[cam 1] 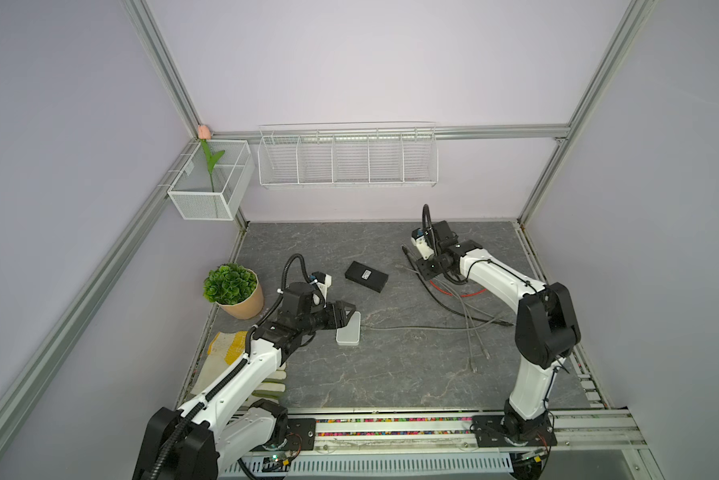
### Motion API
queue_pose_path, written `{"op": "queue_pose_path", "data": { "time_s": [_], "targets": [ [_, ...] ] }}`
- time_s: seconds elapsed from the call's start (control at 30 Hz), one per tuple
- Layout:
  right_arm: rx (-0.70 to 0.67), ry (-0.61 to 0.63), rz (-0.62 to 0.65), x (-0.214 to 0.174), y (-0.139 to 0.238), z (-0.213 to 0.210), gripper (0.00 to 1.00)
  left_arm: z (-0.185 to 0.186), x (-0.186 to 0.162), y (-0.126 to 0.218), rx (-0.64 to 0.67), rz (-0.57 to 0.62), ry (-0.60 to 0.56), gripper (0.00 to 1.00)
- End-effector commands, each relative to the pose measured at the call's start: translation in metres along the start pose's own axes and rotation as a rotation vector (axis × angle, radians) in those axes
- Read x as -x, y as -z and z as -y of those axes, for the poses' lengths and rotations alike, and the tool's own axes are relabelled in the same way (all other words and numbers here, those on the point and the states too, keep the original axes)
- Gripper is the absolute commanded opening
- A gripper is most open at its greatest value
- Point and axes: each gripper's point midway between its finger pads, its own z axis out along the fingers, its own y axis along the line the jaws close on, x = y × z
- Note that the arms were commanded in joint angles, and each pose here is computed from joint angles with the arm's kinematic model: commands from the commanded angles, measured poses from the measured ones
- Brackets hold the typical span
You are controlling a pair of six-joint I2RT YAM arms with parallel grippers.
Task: Insert the plug into the switch port
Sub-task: 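Draw right gripper back toward the cables while left gripper releases the switch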
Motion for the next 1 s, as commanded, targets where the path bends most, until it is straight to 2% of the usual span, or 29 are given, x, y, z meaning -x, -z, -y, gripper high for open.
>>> {"op": "queue_pose_path", "data": {
  "time_s": [0.0, 0.23, 0.97],
  "targets": [
    [-0.010, -0.072, -0.171, -0.038, -0.023, 0.023, 0.42, 0.006, -0.007, -0.002, -0.032, 0.005, 0.008, 0.65],
    [0.014, -0.092, -0.256, -0.060, -0.042, 0.035, 0.41, 0.008, -0.011, -0.002, -0.044, -0.006, 0.007, 0.65],
    [0.100, -0.112, -0.318, -0.088, -0.061, 0.028, 0.29, 0.007, -0.012, -0.003, -0.042, -0.008, -0.008, 0.65]
  ]
}}
